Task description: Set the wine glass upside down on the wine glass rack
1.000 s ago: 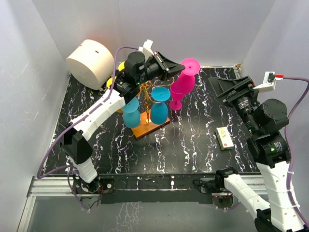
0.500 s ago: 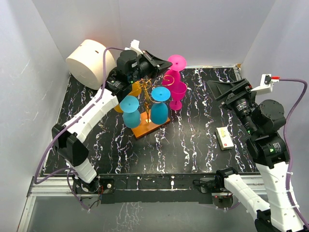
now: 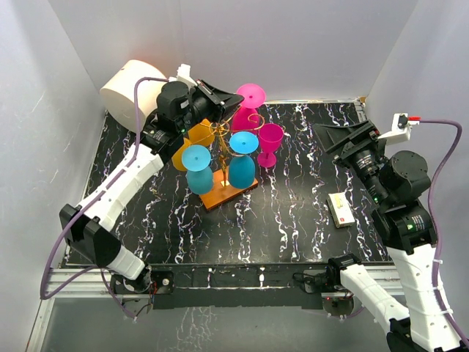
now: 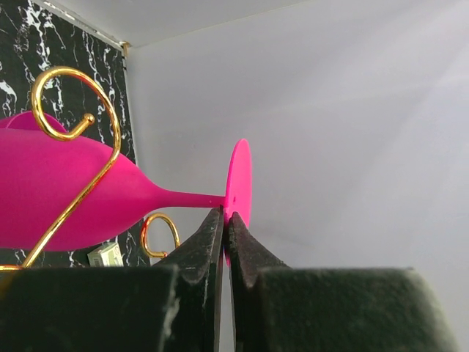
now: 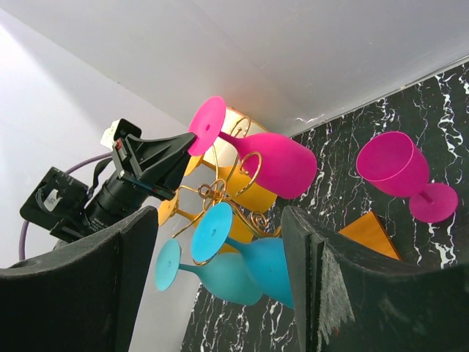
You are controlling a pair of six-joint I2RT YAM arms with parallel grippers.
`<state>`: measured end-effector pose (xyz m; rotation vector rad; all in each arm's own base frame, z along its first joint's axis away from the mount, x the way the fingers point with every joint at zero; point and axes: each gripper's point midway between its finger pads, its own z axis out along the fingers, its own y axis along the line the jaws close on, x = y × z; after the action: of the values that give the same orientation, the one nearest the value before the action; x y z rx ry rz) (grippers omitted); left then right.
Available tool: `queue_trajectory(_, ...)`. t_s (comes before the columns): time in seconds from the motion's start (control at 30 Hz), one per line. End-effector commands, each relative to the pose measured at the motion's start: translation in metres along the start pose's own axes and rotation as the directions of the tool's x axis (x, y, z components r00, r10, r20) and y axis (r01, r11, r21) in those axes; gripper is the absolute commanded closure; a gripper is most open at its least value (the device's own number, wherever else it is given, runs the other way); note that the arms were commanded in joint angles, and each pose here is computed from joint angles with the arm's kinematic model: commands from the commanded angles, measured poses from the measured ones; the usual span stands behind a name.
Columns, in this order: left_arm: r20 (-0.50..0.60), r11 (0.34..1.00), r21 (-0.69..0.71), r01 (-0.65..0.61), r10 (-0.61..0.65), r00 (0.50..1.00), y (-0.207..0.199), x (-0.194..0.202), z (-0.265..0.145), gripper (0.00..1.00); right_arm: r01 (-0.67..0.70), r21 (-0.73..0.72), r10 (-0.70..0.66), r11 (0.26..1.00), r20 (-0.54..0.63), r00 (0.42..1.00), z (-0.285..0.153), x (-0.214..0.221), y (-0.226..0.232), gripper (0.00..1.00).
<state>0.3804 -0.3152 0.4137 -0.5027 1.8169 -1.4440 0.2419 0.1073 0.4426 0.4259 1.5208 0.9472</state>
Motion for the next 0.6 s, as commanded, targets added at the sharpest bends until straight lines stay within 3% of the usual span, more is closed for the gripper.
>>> queue_trajectory(0.0, 0.012, 0.995, 0.096, -0.015, 0.014, 1.000, -0.033, -0.007, -0.028, 1.00, -0.001, -0.033, 0.001, 0.999, 0.025, 1.000, 0.000, -0.007, 0.009, 0.34)
queue_trajectory(0.13, -0.008, 0.996, 0.085, 0.004, -0.004, 1.000, -0.024, -0.003, -0.031, 1.00, -0.011, -0.039, 0.012, 0.999, 0.016, 1.000, 0.001, -0.005, 0.009, 0.34)
queue_trajectory(0.57, 0.019, 0.990, 0.100, -0.095, 0.094, 0.995, -0.023, -0.001, -0.054, 1.00, -0.026, -0.043, 0.026, 0.999, -0.002, 1.000, 0.004, -0.001, 0.009, 0.34)
